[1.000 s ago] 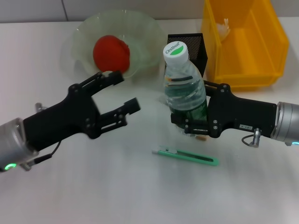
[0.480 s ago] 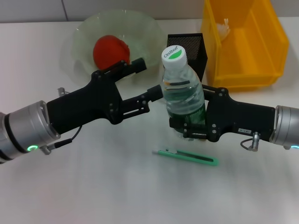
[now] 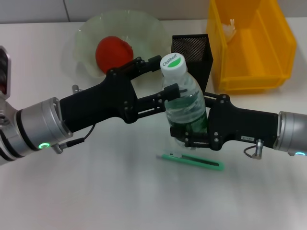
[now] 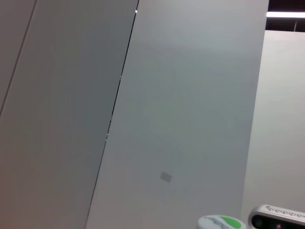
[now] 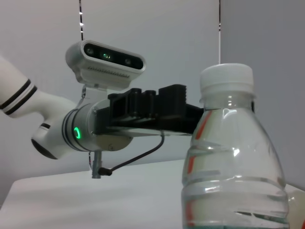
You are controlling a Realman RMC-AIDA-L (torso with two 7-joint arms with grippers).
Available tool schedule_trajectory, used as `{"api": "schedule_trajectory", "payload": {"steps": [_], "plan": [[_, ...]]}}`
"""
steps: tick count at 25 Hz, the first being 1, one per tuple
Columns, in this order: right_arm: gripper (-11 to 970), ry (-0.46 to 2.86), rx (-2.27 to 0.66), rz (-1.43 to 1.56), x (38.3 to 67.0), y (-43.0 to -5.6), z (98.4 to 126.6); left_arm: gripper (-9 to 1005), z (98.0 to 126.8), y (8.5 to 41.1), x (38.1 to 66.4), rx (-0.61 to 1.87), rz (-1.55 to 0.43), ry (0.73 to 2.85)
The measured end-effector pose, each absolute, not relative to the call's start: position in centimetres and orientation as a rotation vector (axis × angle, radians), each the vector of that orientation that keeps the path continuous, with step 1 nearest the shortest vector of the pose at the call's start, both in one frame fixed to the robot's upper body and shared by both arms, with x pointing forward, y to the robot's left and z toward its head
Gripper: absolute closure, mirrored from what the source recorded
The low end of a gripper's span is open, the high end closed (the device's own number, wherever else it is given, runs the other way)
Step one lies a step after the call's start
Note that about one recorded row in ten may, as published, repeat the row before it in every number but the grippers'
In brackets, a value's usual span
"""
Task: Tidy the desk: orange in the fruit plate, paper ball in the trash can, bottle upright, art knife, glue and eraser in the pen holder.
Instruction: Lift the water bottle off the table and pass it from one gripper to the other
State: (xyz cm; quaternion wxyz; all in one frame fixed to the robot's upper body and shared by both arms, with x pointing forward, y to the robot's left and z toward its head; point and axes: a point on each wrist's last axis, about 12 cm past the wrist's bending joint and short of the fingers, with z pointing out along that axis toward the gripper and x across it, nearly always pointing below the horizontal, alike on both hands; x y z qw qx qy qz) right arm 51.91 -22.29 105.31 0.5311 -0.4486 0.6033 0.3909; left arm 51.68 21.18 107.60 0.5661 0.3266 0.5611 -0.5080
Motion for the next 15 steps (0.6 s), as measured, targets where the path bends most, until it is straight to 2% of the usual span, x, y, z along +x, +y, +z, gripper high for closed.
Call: {"api": "schedule_trajectory", "payload": {"steps": [15], "plan": [[198, 1.431, -1.091, 0.953, 52.19, -21.33, 105.29, 237, 107.83, 20.81, 52.02, 0.783, -1.194, 1.311]]}}
